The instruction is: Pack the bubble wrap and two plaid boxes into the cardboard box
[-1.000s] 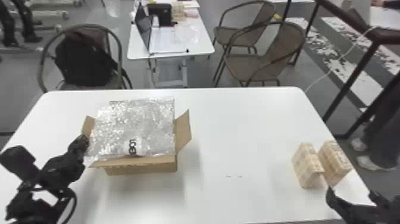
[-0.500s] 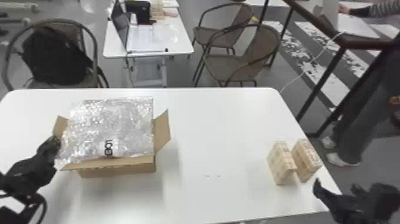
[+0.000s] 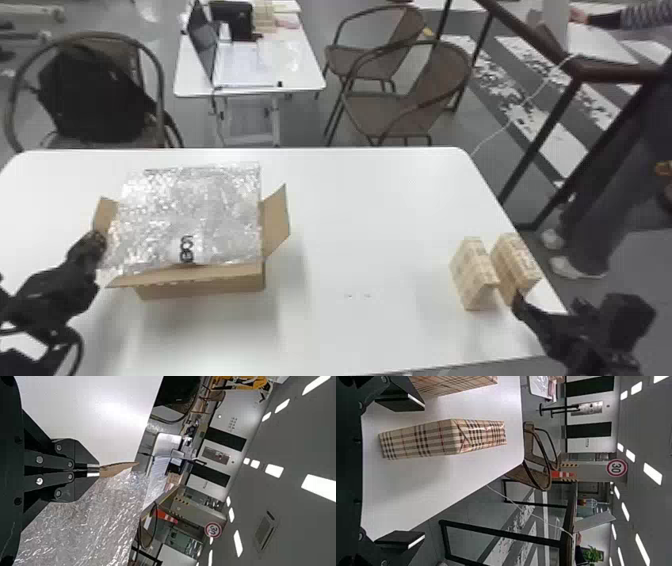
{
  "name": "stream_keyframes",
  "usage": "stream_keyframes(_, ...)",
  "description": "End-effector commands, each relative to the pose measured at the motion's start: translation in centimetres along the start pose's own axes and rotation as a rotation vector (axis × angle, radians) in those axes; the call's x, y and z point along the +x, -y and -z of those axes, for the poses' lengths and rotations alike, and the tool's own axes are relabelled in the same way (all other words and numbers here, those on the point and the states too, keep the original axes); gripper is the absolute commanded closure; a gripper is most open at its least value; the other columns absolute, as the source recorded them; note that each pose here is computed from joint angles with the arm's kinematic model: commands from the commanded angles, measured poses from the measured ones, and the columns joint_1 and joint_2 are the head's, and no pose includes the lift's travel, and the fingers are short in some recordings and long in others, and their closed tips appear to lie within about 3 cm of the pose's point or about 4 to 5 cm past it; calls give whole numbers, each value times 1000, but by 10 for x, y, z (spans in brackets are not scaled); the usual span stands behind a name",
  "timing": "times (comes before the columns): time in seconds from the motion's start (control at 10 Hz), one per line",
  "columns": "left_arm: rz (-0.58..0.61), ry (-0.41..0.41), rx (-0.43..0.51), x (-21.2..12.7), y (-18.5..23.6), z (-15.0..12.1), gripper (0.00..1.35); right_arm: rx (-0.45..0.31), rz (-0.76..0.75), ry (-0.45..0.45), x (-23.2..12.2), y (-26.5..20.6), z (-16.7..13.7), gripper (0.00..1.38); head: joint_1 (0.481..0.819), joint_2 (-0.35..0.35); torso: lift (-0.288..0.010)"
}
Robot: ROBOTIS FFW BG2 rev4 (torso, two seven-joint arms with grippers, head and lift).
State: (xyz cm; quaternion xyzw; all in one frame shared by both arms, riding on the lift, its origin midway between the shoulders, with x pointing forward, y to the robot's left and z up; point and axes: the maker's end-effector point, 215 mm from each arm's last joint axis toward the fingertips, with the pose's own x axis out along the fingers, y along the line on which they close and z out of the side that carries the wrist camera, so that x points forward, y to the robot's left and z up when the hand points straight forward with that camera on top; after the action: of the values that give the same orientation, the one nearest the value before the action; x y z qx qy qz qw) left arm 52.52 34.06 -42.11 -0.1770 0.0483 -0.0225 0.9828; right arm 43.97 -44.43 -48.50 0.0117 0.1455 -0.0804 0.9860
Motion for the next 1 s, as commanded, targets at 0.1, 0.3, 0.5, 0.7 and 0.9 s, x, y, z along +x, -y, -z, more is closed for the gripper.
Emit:
stream_keyframes(0.1,1,-1,-3,0,1,2,1219,18,-25,-2,12,-7,0,157,695,-118,-71)
stream_keyframes(0.3,1,0,-5,0,1,2,1217,14,-26,-3,12,-6,-1,159,695,-114,-71)
stream_keyframes(0.5,0,-2,-7,-1,1,3,1219,5,-33,-4,10,-8,-2,159,695,-114,-71)
stream_keyframes(0.7,0,-3,-9,-1,2,4,1217,11,-33,-8,13,-8,0,156,695,-113,-71)
stream_keyframes(0.9,6,-2,-9,0,4,5,1219,15,-38,-1,23,-10,-5,157,695,-114,-71)
